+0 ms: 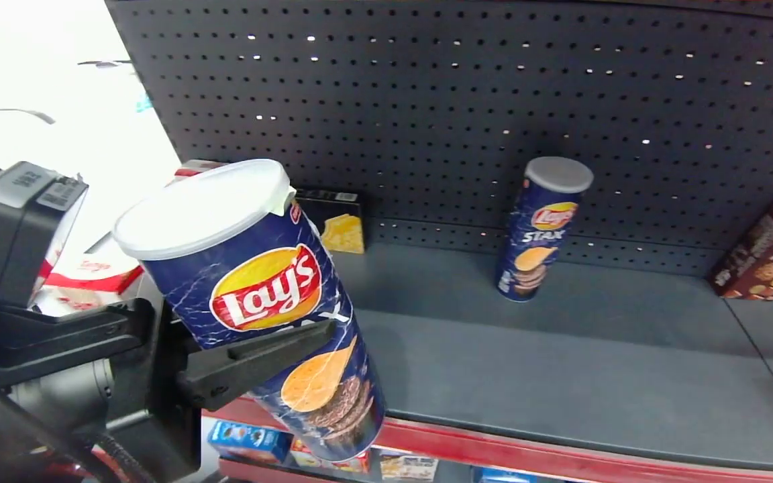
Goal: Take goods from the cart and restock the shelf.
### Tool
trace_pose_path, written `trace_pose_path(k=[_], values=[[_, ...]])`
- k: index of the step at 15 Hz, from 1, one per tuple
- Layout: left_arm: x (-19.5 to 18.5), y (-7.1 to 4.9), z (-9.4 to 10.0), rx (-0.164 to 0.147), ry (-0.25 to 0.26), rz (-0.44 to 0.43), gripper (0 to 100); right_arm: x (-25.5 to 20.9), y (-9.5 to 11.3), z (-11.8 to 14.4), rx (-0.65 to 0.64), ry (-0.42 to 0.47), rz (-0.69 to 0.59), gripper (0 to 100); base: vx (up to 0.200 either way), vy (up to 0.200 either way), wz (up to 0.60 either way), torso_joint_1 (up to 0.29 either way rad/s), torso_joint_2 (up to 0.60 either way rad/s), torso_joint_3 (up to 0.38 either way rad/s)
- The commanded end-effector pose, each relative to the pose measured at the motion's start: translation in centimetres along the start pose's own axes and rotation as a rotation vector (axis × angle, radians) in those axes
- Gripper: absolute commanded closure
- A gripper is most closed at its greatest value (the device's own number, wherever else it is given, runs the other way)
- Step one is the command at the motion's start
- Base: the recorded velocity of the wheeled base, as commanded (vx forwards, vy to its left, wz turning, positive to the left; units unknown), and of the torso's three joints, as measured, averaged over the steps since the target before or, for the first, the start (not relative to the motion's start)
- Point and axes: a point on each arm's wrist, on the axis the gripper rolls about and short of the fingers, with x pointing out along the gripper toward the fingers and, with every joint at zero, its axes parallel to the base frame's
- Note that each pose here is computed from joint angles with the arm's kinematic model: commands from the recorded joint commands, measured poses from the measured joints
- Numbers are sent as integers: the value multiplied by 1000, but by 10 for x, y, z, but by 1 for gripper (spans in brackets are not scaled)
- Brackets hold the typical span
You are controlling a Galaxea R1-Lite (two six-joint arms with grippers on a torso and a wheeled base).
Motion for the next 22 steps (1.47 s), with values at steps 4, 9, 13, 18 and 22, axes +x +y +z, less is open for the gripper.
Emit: trace_pose_path(k=[4, 9, 13, 18, 22], values=[[0, 0, 0, -1, 1, 3, 100, 0, 0, 0, 0, 1, 2, 0, 0, 0, -150, 1, 1, 1], [-1, 2, -1, -1, 2, 12, 100, 0, 0, 0, 2, 1, 0, 0, 0, 0, 0, 0, 0, 0], [-2, 2, -5, -13, 15, 16, 100, 0, 0, 0, 2, 1, 2, 0, 0, 0, 0, 0, 0, 0], [-8, 7, -14, -27, 41, 53, 100, 0, 0, 0, 2, 1, 2, 0, 0, 0, -240, 1, 0, 1], [-15, 11, -22, -28, 42, 30, 100, 0, 0, 0, 2, 0, 0, 0, 0, 0, 0, 0, 0, 0]])
